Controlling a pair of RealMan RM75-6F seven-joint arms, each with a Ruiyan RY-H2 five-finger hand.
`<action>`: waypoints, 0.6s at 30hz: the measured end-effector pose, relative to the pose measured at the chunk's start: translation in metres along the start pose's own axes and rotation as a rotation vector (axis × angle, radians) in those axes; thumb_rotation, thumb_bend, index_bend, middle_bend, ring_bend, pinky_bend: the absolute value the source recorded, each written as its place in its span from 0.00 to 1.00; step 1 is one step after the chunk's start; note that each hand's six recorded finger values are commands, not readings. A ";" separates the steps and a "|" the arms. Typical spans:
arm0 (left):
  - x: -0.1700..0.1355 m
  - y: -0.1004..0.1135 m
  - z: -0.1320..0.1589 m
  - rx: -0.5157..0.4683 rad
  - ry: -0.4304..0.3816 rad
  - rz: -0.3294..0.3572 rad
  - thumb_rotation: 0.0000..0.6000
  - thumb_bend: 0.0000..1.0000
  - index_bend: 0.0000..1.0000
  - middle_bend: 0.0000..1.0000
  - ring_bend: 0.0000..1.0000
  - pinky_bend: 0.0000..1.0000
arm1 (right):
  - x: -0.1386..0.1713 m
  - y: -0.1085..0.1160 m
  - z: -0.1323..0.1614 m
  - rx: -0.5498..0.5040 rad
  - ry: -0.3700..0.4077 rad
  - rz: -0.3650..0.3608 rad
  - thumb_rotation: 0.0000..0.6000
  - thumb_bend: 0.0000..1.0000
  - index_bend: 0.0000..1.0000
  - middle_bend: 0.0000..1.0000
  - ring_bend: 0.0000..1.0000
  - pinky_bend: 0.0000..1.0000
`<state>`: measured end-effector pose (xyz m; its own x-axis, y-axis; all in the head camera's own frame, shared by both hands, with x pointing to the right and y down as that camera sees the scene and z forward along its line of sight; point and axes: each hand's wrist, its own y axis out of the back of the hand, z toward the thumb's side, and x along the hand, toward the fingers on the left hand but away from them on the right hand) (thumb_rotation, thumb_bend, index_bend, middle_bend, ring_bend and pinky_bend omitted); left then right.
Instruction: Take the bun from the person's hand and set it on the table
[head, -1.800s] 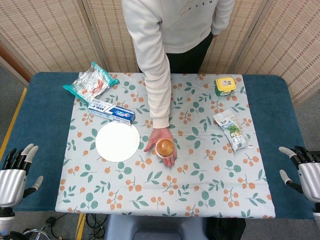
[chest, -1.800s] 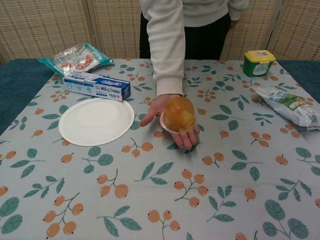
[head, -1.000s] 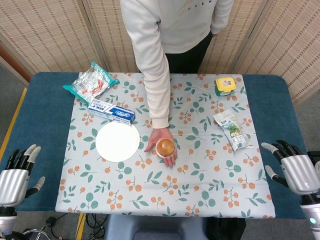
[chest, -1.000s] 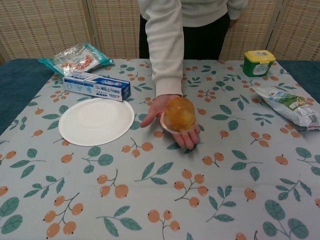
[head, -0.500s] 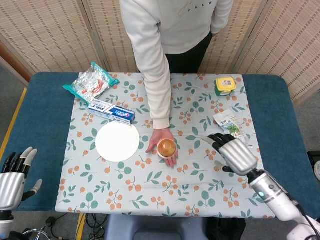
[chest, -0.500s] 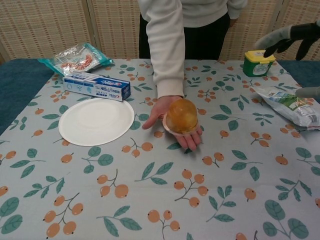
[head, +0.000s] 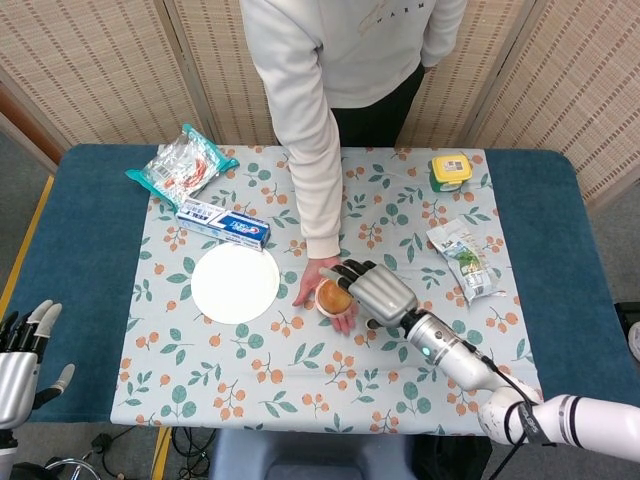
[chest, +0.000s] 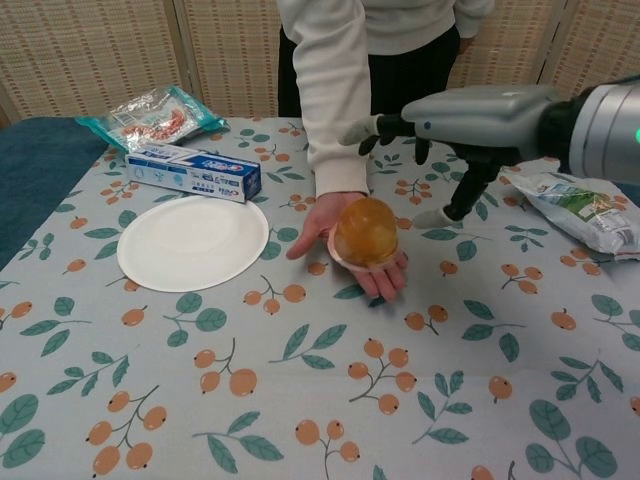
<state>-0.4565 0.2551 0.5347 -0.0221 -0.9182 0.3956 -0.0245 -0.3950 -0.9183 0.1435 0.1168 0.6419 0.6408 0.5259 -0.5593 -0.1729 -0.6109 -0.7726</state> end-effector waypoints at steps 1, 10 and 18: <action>-0.001 0.000 -0.001 0.000 0.003 0.001 1.00 0.28 0.04 0.04 0.11 0.06 | -0.007 -0.003 0.002 0.005 0.002 0.008 1.00 0.25 0.06 0.13 0.11 0.27; -0.006 0.000 -0.006 0.001 0.020 -0.002 1.00 0.28 0.04 0.04 0.11 0.06 | -0.039 -0.028 0.012 0.064 0.008 0.074 1.00 0.25 0.06 0.13 0.10 0.27; -0.007 -0.002 -0.009 -0.001 0.027 -0.008 1.00 0.28 0.04 0.04 0.11 0.06 | -0.049 -0.041 0.015 0.071 -0.012 0.088 1.00 0.25 0.06 0.16 0.10 0.28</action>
<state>-0.4655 0.2631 0.5341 -0.0492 -0.9138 0.4032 -0.0261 -0.4023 -0.9151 0.1080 0.1246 0.6962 0.6117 0.4793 -0.6293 -0.2809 -0.6122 -0.7392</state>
